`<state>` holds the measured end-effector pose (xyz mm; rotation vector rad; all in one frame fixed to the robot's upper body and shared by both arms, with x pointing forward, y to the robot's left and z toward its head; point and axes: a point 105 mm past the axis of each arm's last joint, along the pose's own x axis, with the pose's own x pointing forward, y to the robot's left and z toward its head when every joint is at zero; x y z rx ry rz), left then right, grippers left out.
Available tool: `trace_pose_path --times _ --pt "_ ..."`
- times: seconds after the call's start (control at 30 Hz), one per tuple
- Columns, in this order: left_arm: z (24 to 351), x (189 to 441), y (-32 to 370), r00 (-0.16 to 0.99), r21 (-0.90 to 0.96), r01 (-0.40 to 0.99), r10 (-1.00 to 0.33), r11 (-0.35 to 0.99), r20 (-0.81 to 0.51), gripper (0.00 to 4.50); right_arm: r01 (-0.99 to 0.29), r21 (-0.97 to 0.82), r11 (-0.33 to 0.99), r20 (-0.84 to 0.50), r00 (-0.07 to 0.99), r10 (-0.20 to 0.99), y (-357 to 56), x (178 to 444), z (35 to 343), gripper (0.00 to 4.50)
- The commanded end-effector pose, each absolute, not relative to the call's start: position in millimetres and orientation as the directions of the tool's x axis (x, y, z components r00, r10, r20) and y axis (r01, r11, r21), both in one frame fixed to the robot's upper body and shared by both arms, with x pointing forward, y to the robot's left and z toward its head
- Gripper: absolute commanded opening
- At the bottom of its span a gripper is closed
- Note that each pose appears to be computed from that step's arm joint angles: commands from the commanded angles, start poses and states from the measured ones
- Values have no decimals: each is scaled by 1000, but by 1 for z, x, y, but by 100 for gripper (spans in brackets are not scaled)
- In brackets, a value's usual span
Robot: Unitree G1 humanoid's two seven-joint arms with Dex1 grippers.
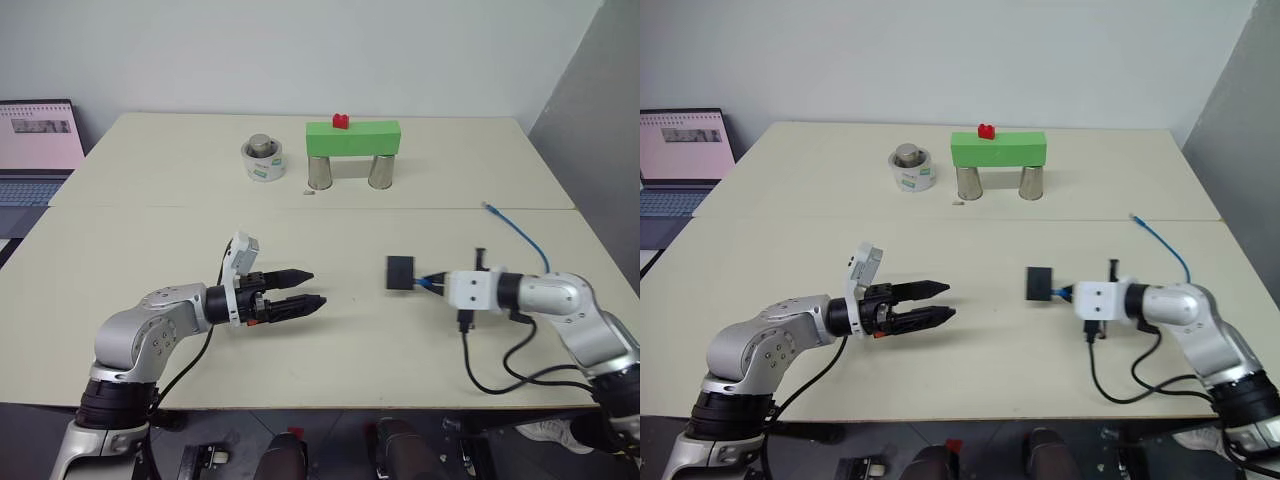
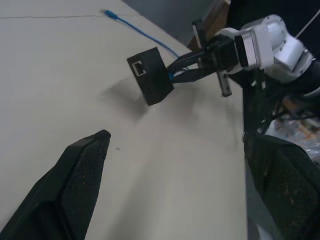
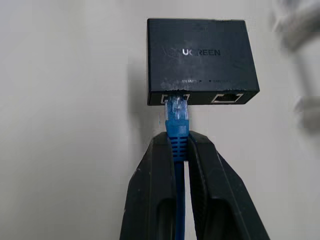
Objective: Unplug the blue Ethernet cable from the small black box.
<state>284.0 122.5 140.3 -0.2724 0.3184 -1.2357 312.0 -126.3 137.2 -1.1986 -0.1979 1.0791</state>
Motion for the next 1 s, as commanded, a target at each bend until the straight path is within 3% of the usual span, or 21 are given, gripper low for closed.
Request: trace_pose_path --times 0.03,0.23,0.6,1.0 --pt "149 285 115 276 -378 885 -960 273 -45 450 -410 -908 -88 -287 455 843 -96 299 160 8" --pt "153 286 109 267 -409 878 -964 249 -13 450 -290 -945 -150 -260 392 882 -78 289 167 8" --pt "155 287 101 267 -433 874 -963 223 43 450 -243 -960 -138 -220 355 908 -63 286 172 8" --pt "154 287 102 268 -436 873 -962 217 56 168 -222 -967 -127 -202 355 913 -58 286 171 8"
